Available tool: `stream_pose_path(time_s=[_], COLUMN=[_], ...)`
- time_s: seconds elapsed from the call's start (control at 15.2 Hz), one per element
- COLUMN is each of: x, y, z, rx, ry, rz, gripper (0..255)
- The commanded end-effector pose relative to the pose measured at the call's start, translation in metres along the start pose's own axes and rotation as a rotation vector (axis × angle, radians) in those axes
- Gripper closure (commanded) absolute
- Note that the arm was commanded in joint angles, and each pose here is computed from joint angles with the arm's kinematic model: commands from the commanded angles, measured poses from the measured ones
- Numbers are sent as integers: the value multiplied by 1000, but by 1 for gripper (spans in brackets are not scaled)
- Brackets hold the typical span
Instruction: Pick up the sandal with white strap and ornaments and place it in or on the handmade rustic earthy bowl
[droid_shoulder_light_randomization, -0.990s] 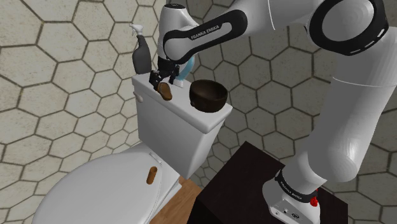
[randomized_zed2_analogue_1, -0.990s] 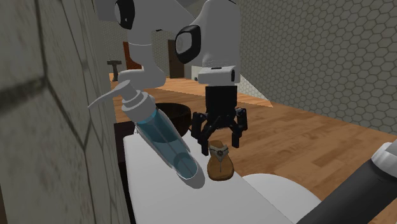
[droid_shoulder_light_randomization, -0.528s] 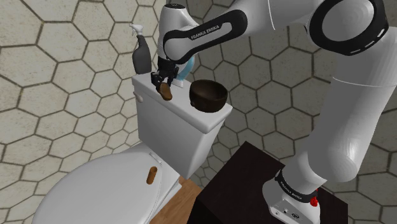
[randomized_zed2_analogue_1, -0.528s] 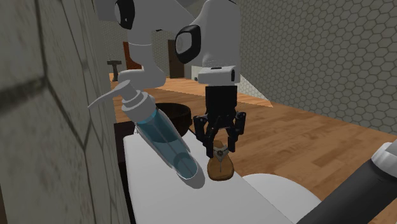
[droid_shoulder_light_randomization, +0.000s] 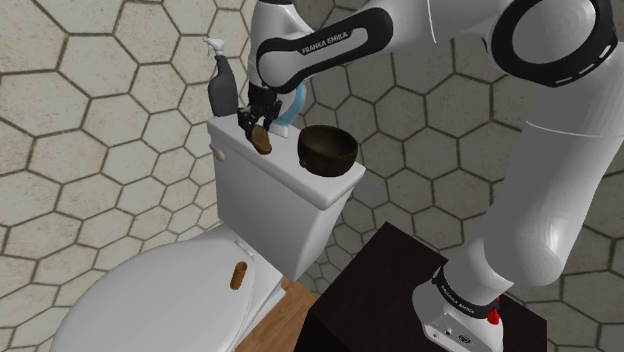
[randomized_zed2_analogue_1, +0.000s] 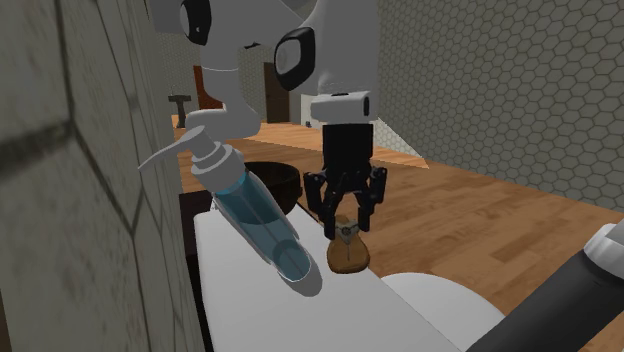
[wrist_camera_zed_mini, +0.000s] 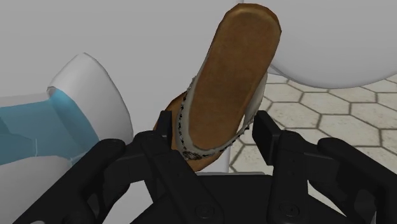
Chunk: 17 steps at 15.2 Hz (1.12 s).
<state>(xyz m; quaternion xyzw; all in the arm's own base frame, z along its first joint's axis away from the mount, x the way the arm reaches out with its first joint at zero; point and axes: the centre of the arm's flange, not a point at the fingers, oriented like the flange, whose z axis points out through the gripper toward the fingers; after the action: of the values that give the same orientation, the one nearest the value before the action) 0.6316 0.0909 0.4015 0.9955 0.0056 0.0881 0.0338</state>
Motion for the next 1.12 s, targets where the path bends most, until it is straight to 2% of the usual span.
stream_pose_path(time_s=[0.0, 1.06], x=[2, 17], y=[0, 6], z=[-11, -94], rx=[0, 0], ry=[0, 0], rz=[0, 0], gripper=[255, 255])
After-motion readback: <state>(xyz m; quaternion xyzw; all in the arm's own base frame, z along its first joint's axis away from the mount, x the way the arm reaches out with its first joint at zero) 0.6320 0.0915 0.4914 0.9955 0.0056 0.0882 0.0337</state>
